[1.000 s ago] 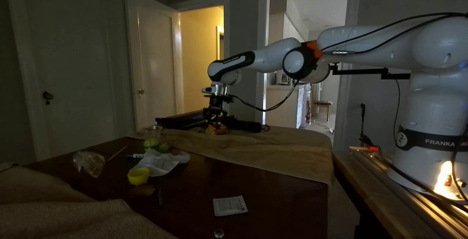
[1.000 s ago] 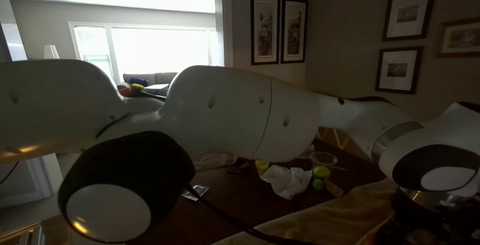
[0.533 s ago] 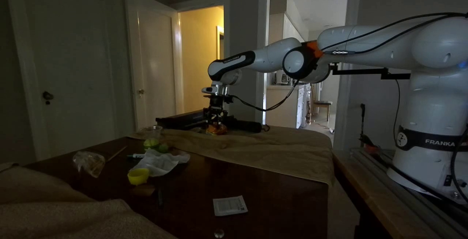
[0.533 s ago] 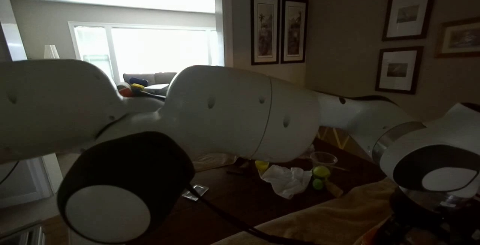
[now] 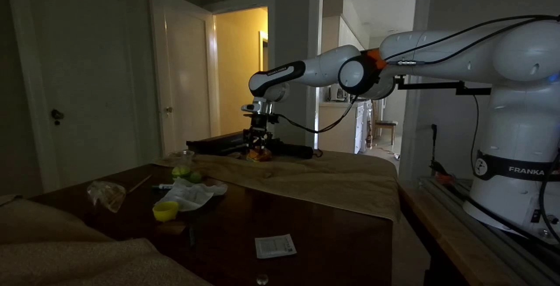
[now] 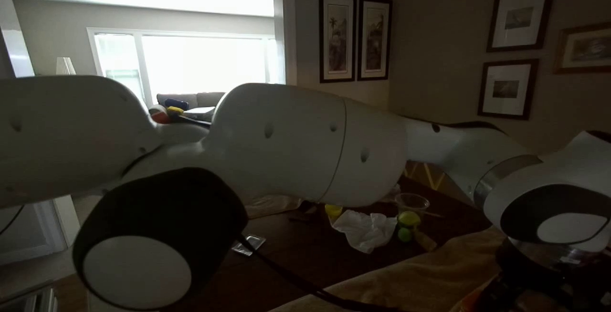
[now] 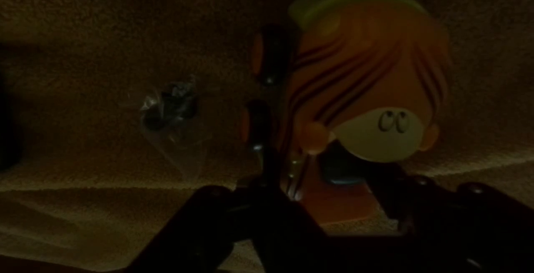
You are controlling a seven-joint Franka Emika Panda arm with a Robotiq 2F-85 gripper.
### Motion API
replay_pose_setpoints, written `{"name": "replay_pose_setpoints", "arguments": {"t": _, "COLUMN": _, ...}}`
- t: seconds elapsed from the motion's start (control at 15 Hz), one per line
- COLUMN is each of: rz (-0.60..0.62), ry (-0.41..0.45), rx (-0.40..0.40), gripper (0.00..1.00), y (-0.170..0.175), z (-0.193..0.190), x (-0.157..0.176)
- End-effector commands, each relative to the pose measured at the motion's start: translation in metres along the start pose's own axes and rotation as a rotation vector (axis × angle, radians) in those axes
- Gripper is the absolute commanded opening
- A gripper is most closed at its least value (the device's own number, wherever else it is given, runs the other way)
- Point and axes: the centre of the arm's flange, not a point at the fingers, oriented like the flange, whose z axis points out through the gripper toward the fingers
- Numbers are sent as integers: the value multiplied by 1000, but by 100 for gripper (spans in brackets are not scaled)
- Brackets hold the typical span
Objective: Move the car toy to the right
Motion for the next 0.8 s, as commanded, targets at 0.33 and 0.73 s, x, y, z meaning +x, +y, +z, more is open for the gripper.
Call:
{"name": "replay_pose_setpoints", "arguments": {"t": 0.33, "rz": 32, "ry": -4, "rx": -3, "gripper": 95, "y": 3, "z": 2, "x": 0}}
{"name": "replay_pose_setpoints", "arguments": {"t": 0.73, "rz": 43, "ry": -14, "rx": -7, "gripper": 100, "y": 0, "z": -1, "x": -4}}
